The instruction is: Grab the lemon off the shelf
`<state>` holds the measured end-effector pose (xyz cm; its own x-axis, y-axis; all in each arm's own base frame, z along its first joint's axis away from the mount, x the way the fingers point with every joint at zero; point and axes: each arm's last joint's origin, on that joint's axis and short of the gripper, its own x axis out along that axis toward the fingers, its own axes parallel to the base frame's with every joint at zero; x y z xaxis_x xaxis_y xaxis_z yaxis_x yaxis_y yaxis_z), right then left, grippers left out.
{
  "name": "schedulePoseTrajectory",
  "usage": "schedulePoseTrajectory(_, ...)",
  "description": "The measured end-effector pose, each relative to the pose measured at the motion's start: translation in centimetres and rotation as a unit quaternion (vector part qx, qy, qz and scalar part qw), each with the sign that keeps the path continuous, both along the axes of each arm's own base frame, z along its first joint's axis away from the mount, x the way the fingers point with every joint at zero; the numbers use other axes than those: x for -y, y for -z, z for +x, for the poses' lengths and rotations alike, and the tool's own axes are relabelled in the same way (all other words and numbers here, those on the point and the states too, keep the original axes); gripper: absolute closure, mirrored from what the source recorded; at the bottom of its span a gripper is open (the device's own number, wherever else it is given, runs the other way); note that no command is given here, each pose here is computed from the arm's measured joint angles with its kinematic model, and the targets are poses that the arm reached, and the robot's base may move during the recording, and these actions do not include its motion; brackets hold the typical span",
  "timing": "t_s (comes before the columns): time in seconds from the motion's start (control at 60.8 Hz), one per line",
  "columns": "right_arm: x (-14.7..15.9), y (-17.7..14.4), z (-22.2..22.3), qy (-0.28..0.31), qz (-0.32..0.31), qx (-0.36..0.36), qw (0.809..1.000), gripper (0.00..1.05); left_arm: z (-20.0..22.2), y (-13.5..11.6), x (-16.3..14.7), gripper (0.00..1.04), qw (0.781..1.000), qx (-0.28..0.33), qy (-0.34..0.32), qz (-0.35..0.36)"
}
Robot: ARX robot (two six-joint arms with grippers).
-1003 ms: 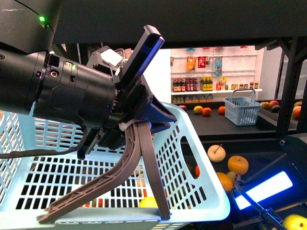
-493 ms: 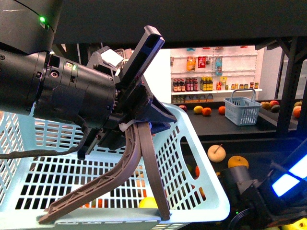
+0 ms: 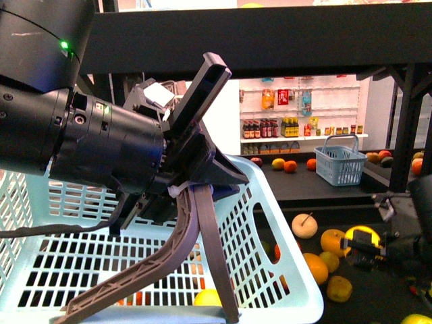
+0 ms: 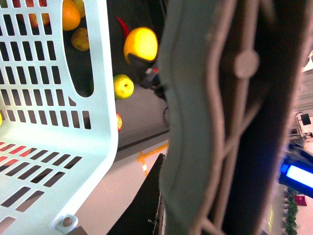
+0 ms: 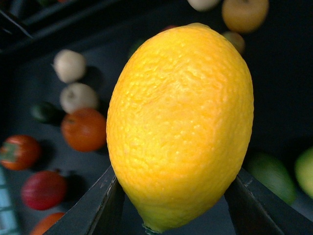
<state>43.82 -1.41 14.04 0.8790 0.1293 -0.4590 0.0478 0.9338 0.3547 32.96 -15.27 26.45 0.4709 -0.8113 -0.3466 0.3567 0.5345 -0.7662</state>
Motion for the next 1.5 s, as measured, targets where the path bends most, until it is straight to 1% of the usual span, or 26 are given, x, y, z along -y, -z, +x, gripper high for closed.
schedulePoseTrajectory(0.033,-0.3,-1.3,-0.3,-0.007,0.007,0.012,1.000,0.53,0.0,0.0,0.0,0.93,1.000,0.000,0.000,0.000)
schedulePoseTrajectory(0.099,-1.7,-5.8,-1.5,-0.028,0.029,0.053,0.998,0.53,0.0,0.0,0.0,0.93,1.000,0.000,0.000,0.000)
schedulePoseTrajectory(0.132,-2.5,-7.5,-2.1,-0.042,0.038,0.070,0.996,0.54,0.0,0.0,0.0,0.93,1.000,0.000,0.000,0.000)
schedulePoseTrajectory(0.181,-3.7,-9.6,-2.9,-0.059,0.051,0.090,0.993,0.54,0.0,0.0,0.0,0.93,1.000,0.000,0.001,0.000)
schedulePoseTrajectory(0.23,-4.6,-10.8,-3.5,-0.073,0.058,0.102,0.990,0.54,0.0,0.0,0.0,0.93,1.000,0.000,0.000,0.000)
schedulePoseTrajectory(0.247,-5.6,-11.7,-4.0,-0.085,0.065,0.110,0.988,0.54,0.0,0.0,0.0,0.93,1.000,0.000,0.000,0.000)
schedulePoseTrajectory(0.296,-7.4,-12.6,-4.8,-0.106,0.075,0.115,0.985,0.54,0.0,0.0,0.0,0.93,1.000,0.000,0.000,0.000)
schedulePoseTrajectory(0.345,-9.0,-12.4,-5.3,-0.120,0.083,0.105,0.984,0.54,0.0,0.0,0.0,0.93,1.000,0.000,0.000,0.000)
schedulePoseTrajectory(0.51,-11.4,-11.0,-6.3,-0.134,0.095,0.073,0.984,0.54,0.0,0.0,0.0,0.93,1.000,0.000,0.000,0.000)
schedulePoseTrajectory(0.756,-14.0,-10.1,-7.3,-0.156,0.099,0.059,0.981,0.54,0.0,0.0,0.0,0.93,1.000,0.001,0.000,0.001)
schedulePoseTrajectory(0.888,-14.7,-9.6,-7.5,-0.159,0.095,0.051,0.981,0.55,0.1,0.0,-0.2,0.93,1.000,0.000,-0.007,0.001)
schedulePoseTrajectory(0.97,-15.0,-9.1,-7.6,-0.156,0.084,0.045,0.983,0.44,0.2,0.1,-0.3,0.93,1.000,0.000,-0.013,0.004)
schedulePoseTrajectory(0.987,-15.1,-8.9,-7.7,-0.158,0.084,0.043,0.983,0.41,0.2,0.1,-0.4,0.93,1.000,0.000,-0.014,0.004)
schedulePoseTrajectory(1.102,-15.3,-8.2,-7.7,-0.161,0.081,0.038,0.983,0.28,0.3,0.1,-0.5,0.93,1.000,0.002,-0.020,0.007)
schedulePoseTrajectory(1.2,-15.3,-8.1,-7.8,-0.166,0.083,0.038,0.982,0.09,0.4,0.1,-0.7,0.93,1.000,0.001,-0.027,0.007)
schedulePoseTrajectory(1.217,-15.3,-8.1,-7.8,-0.168,0.084,0.038,0.982,0.07,0.4,0.1,-0.7,0.93,1.000,0.000,-0.028,0.006)
schedulePoseTrajectory(1.233,-15.3,-8.1,-7.8,-0.169,0.085,0.038,0.981,0.06,0.4,0.1,-0.7,0.93,1.000,0.000,-0.027,0.006)
schedulePoseTrajectory(1.414,-15.1,-8.4,-7.9,-0.168,0.091,0.041,0.981,0.07,0.4,0.1,-0.7,0.93,1.000,-0.001,-0.027,0.006)
schedulePoseTrajectory(1.496,-14.6,-9.1,-8.1,-0.161,0.089,0.049,0.982,0.07,0.4,0.1,-0.6,0.93,1.000,-0.001,-0.024,0.005)
